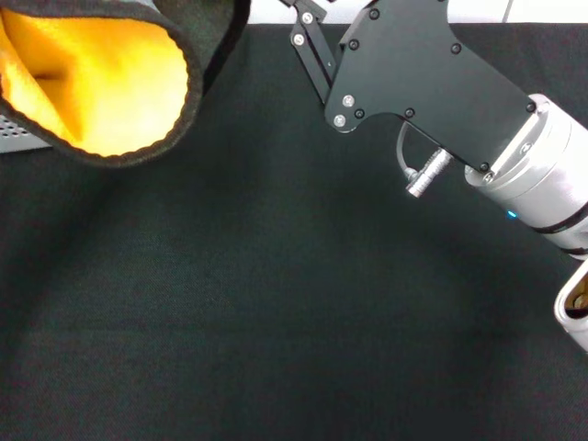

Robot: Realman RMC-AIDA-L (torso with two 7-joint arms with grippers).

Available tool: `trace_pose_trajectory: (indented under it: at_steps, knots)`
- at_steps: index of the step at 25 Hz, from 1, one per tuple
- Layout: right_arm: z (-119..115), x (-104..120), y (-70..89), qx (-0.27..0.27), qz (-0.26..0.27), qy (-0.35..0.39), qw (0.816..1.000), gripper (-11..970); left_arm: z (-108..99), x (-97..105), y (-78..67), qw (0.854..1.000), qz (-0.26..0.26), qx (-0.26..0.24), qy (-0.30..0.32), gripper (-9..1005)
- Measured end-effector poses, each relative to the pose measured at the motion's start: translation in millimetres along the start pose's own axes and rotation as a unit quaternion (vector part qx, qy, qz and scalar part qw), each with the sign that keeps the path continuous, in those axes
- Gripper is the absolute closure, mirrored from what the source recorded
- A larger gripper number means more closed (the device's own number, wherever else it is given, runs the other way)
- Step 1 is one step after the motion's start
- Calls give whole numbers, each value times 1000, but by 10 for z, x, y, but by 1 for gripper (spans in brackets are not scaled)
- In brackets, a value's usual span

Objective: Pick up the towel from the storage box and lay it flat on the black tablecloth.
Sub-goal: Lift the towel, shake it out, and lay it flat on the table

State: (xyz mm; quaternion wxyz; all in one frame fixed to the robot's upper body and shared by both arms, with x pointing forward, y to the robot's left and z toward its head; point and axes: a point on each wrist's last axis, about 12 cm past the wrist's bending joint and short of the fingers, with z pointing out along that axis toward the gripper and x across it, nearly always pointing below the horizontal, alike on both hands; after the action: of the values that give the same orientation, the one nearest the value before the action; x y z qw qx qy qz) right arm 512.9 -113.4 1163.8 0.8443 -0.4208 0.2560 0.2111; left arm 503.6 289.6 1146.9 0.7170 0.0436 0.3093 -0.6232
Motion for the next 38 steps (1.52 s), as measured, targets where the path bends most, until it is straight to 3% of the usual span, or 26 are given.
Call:
trace_pose_trajectory:
  at_steps: [12,23,30,38]
  knots:
    - [-36,4,-111,40,-2,3,999,948,-50,38,1,1000,3,-13,8,984]
    - [135,-7,-212,44,-11,19,999,953,-178,250,-79,992,41,-1,115,983]
    - [166,-25,-289,52,-19,17,998,953,-450,351,-130,988,93,-73,99,983]
    - [222,-22,-334,52,-24,14,998,953,-505,430,-104,982,113,-106,104,963]
